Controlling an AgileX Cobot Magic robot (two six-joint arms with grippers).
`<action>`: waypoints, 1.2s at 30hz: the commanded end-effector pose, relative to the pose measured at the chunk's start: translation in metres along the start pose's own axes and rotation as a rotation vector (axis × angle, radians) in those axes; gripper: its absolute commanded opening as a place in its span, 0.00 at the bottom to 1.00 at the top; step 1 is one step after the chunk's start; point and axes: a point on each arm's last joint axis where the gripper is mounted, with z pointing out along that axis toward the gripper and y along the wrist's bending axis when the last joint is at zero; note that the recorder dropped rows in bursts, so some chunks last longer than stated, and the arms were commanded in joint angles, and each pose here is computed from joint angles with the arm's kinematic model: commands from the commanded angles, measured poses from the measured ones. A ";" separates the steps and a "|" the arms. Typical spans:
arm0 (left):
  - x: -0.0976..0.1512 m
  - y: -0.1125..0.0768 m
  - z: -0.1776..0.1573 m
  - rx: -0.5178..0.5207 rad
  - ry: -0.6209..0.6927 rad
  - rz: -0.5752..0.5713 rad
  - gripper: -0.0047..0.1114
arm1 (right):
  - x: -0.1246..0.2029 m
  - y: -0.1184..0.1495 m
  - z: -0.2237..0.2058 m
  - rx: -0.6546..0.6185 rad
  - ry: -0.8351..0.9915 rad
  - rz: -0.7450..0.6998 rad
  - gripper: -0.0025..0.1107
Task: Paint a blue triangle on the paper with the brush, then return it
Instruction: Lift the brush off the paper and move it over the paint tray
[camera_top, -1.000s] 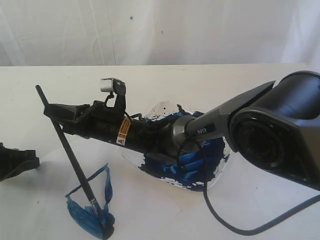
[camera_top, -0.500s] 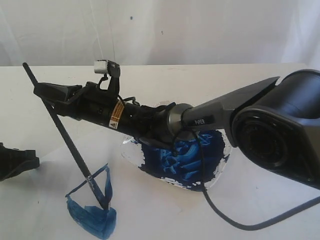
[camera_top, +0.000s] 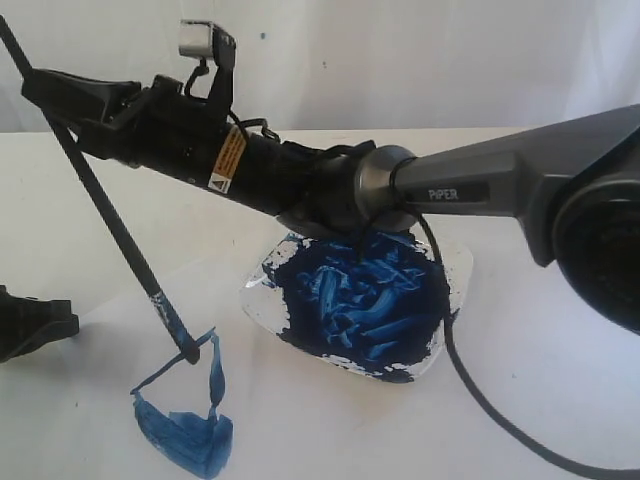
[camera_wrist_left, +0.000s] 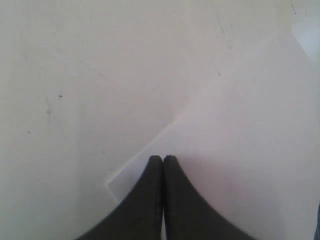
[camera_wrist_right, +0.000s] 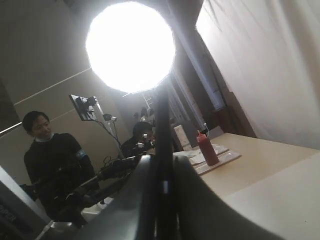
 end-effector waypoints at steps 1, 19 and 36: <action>0.008 0.012 0.001 -0.116 0.068 0.008 0.04 | -0.019 0.009 -0.002 -0.053 0.025 -0.053 0.02; 0.008 0.012 0.001 -0.116 0.068 0.008 0.04 | -0.087 -0.021 -0.057 0.030 0.116 0.071 0.02; 0.008 0.012 0.001 -0.116 0.068 0.009 0.04 | -0.131 -0.051 -0.128 0.218 0.026 0.232 0.02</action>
